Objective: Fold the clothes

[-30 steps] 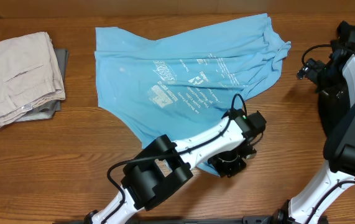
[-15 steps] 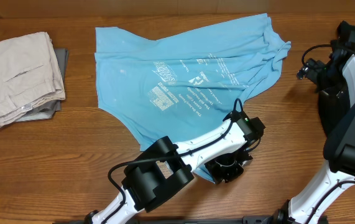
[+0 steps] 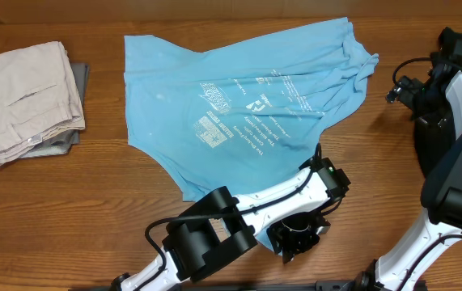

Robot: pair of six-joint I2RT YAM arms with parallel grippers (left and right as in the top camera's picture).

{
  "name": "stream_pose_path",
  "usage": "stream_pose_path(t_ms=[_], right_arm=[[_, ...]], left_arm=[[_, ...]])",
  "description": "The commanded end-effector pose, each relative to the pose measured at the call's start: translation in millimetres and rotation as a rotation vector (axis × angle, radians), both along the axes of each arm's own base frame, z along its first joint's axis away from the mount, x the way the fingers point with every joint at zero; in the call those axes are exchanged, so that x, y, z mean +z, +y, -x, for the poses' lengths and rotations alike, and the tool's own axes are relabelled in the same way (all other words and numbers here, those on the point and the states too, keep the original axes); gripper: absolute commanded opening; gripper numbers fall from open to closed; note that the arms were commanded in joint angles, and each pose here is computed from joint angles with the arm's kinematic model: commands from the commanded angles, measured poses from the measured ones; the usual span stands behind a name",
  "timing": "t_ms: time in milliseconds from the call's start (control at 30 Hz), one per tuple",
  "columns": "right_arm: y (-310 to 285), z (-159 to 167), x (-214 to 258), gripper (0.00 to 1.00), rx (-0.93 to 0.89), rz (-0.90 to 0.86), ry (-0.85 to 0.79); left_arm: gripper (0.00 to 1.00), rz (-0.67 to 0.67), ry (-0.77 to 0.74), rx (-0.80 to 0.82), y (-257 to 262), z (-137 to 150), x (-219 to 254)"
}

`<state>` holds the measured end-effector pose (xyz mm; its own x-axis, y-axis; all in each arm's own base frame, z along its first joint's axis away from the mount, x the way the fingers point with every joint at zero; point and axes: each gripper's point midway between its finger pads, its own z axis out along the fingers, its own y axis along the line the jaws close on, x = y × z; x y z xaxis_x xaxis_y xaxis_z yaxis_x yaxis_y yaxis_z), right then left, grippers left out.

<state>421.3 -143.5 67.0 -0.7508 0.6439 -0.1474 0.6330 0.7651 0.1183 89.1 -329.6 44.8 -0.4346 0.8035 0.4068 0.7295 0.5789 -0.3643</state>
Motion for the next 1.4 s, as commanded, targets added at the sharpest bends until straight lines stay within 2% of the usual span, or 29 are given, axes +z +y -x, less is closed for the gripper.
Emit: stream_pose_path(t_ms=[0, 133, 167, 200, 233, 300, 467, 800, 1100, 1367], right_arm=[[-1, -4, 9, 1.0, 0.004, 0.012, -0.025], [-1, -4, 9, 1.0, 0.004, 0.012, -0.025], [-1, -4, 9, 1.0, 0.004, 0.013, -0.024], [-1, -4, 9, 1.0, 0.004, 0.012, -0.025], [-1, -4, 9, 1.0, 0.004, 0.012, -0.025], [-1, -4, 9, 1.0, 0.004, 0.013, -0.024], [-1, -4, 9, 1.0, 0.004, 0.012, -0.025], [-1, -4, 9, 1.0, 0.004, 0.012, -0.025], [-1, -4, 9, 1.0, 0.004, 0.012, -0.025], [-1, -4, 9, 1.0, 0.004, 0.012, -0.025]], left_arm=[[0.28, 0.058, -0.013, 0.018, -7, -2, 14], [0.24, 0.092, -0.039, 0.045, -15, -10, 12], [0.17, 0.104, -0.045, 0.045, -18, -12, 11], [0.05, 0.116, -0.055, 0.05, -21, -14, 9], [0.04, 0.124, -0.067, 0.061, -24, -16, 8], [0.04, 0.13, -0.101, 0.084, -30, -21, 5], [0.04, 0.039, -0.233, 0.142, -21, -40, -8], [0.04, -0.024, -0.224, 0.21, -6, -34, -35], [0.04, -0.083, -0.202, 0.204, 7, -26, -32], [0.04, -0.136, -0.162, 0.191, 21, -9, -40]])
